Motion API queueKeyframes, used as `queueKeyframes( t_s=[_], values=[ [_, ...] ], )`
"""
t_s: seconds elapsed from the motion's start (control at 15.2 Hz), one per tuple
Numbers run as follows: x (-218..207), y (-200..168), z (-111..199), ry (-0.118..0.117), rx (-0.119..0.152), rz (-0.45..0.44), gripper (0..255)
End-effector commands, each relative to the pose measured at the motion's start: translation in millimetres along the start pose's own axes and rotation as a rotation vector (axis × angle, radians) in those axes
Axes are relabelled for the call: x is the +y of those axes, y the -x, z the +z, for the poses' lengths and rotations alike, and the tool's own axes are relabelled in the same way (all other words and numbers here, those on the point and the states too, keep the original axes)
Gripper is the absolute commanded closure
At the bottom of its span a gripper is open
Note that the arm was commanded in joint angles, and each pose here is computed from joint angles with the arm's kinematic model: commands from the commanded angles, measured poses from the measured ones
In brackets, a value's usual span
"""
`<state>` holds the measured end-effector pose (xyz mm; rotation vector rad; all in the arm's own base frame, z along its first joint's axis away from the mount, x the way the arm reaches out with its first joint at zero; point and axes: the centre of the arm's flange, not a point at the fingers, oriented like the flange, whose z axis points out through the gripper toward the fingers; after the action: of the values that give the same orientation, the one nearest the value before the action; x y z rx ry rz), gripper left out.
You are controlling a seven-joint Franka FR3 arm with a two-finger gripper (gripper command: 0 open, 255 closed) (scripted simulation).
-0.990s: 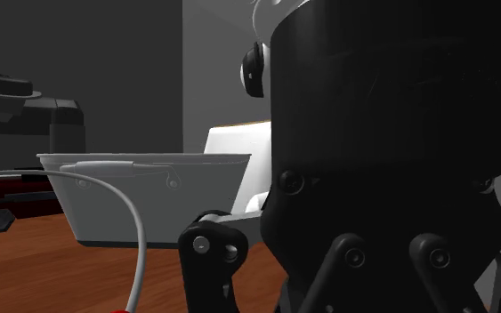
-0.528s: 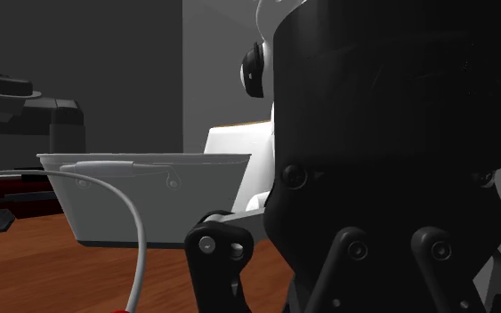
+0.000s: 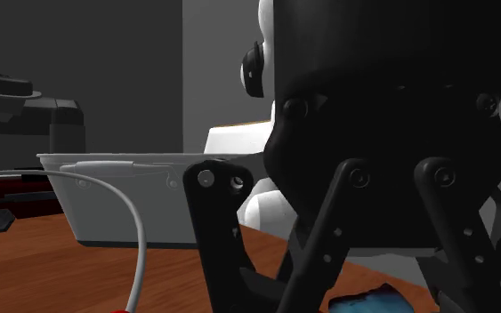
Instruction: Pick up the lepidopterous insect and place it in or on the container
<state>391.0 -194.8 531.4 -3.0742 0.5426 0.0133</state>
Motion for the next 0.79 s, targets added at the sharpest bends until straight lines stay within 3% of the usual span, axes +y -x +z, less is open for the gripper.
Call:
queueKeyframes(
  t_s=[0.0, 0.73],
  values=[
    [-0.1, 0.2, -10.1, 0.000, -0.001, 0.000, 255],
    [-1.2, 0.9, -68.2, 0.000, -0.001, 0.000, 255]
  ],
)
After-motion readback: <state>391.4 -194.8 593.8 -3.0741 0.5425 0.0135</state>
